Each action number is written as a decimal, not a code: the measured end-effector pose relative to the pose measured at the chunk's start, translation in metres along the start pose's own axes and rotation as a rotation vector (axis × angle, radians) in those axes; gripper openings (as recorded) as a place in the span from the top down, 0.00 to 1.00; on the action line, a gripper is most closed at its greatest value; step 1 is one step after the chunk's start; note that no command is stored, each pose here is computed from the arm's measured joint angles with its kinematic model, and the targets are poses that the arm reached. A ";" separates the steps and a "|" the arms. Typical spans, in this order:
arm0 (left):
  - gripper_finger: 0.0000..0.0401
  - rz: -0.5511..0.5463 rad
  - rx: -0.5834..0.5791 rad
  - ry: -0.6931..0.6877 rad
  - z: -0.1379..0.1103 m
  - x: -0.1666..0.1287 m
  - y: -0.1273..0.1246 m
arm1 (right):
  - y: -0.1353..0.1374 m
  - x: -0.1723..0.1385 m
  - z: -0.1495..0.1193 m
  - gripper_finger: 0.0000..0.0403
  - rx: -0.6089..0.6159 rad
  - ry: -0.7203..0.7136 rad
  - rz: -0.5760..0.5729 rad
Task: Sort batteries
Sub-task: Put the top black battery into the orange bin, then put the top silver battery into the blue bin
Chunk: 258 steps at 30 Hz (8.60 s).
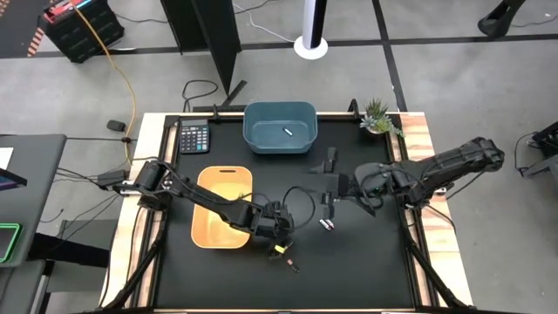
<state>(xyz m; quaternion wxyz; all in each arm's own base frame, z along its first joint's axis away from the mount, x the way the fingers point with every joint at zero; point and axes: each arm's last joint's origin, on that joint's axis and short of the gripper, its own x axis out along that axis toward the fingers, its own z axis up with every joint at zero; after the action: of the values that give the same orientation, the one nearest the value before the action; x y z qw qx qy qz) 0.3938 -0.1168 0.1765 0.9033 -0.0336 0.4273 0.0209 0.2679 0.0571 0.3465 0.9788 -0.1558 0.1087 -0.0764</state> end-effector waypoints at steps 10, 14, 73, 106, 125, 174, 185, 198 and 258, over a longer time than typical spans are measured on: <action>0.45 -0.070 -0.021 0.022 -0.010 0.013 -0.017 | 0.011 -0.003 -0.012 0.45 0.027 -0.006 -0.059; 0.45 -0.073 -0.048 0.028 -0.015 0.024 -0.018 | 0.013 -0.004 -0.010 0.45 0.032 -0.015 -0.083; 0.90 0.203 0.093 -0.223 0.025 -0.078 -0.004 | 0.005 -0.050 0.017 0.45 0.038 -0.164 -0.110; 0.83 0.512 -0.179 0.314 -0.077 -0.109 0.056 | 0.068 -0.078 -0.016 0.45 0.113 0.138 0.202; 0.55 0.495 -0.157 0.299 -0.065 -0.120 0.052 | 0.098 -0.045 -0.039 0.45 0.208 0.273 0.154; 0.57 0.008 0.469 -0.054 -0.003 -0.003 -0.088 | 0.151 -0.027 -0.132 0.45 0.357 0.795 -0.159; 0.57 0.053 0.541 -0.042 -0.001 0.000 -0.080 | 0.136 -0.013 -0.144 0.45 0.350 0.857 -0.281; 0.57 0.033 0.522 -0.045 0.004 -0.016 -0.076 | 0.087 0.016 -0.140 0.45 0.217 0.760 -0.320; 0.57 0.070 0.322 -0.096 0.045 -0.022 0.003 | 0.110 -0.034 -0.209 0.45 0.634 0.617 -0.166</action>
<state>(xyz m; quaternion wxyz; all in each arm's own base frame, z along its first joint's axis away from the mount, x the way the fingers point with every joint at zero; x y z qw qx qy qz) 0.4142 -0.1110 0.2223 0.9150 0.1274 0.3825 -0.0147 0.1988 0.1064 0.1238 0.8905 0.1739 0.3538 -0.2271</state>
